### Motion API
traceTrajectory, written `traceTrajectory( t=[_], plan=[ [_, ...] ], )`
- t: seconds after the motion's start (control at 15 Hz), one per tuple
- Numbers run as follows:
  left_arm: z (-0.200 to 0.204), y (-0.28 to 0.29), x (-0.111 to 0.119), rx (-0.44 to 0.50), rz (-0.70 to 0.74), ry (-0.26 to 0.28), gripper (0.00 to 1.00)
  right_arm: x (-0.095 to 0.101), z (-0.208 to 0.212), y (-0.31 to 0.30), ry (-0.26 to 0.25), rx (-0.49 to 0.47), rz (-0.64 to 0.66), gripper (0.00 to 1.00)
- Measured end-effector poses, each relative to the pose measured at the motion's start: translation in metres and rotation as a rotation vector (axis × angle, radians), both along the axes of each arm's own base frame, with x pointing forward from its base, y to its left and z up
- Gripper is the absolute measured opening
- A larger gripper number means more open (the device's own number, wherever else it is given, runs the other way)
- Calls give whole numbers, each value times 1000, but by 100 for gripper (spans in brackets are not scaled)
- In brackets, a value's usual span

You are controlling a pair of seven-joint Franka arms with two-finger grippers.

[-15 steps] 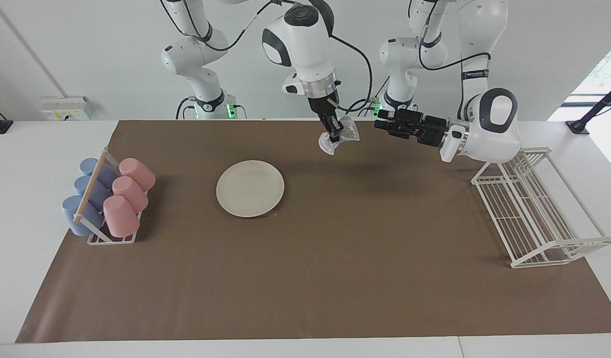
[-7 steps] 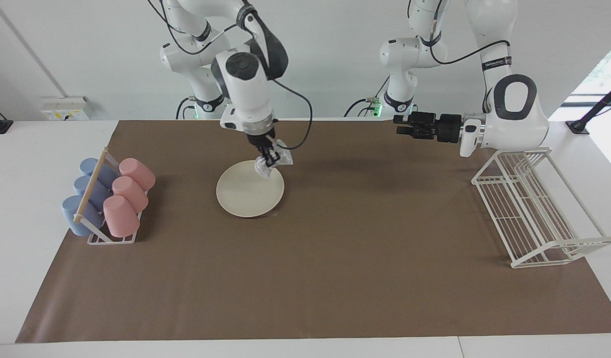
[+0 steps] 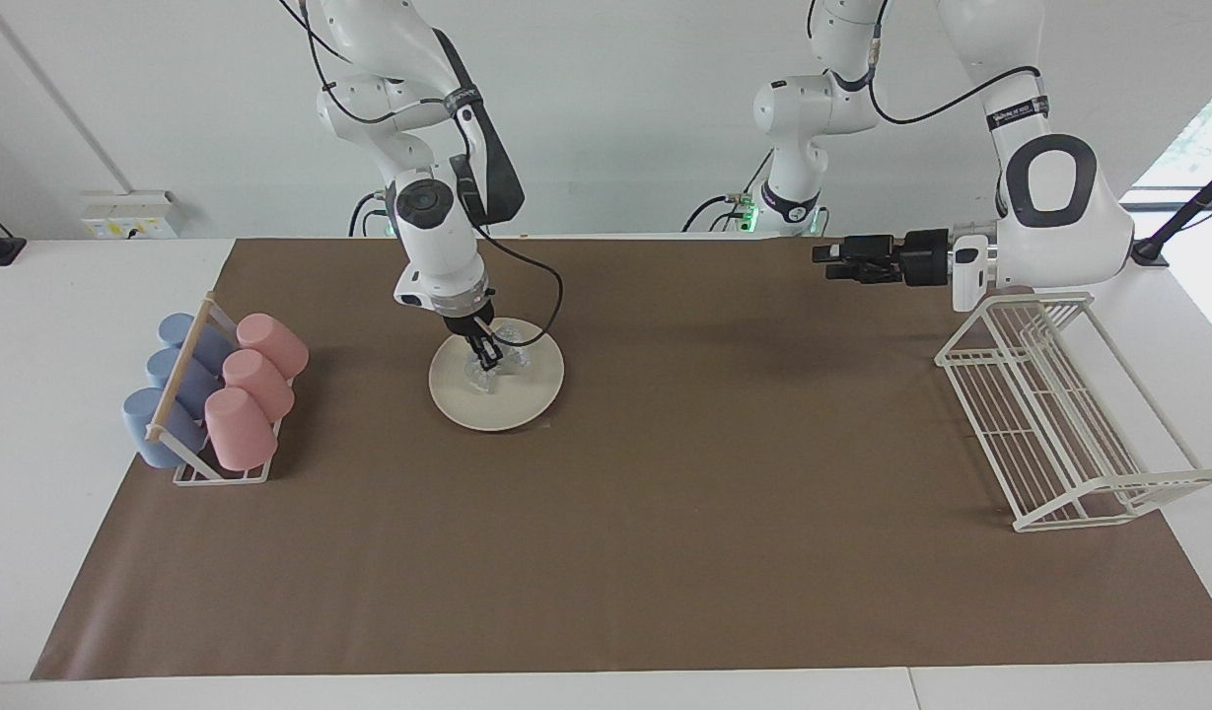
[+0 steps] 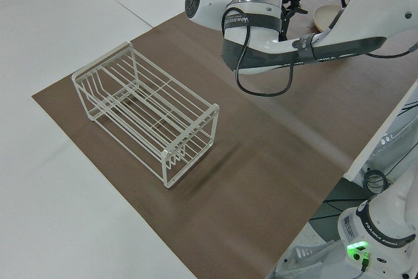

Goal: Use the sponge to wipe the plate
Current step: 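Carry the sponge to the plate with the right gripper while the left gripper opens, then rub the sponge across the white plate with the right gripper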

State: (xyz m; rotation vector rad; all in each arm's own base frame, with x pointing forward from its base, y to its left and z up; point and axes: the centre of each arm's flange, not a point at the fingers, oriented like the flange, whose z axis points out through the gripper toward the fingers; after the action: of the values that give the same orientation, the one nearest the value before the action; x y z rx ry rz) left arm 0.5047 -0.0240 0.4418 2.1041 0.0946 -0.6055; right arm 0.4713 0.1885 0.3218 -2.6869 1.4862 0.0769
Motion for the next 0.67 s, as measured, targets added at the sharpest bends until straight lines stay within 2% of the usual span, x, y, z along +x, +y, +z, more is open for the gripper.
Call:
traceTrajectory(
  t=[0.33, 0.53, 0.67],
  plan=[
    [-6, 5, 4, 101, -9, -31, 100, -17, -24, 35, 17, 43, 14, 12],
    [-9, 8, 5, 196, -33, -41, 100, -15, -25, 33, 7, 47, 22, 12],
    [-11, 6, 9, 279, -38, -54, 100, -6, -24, 14, -3, 50, 53, 12]
  ],
)
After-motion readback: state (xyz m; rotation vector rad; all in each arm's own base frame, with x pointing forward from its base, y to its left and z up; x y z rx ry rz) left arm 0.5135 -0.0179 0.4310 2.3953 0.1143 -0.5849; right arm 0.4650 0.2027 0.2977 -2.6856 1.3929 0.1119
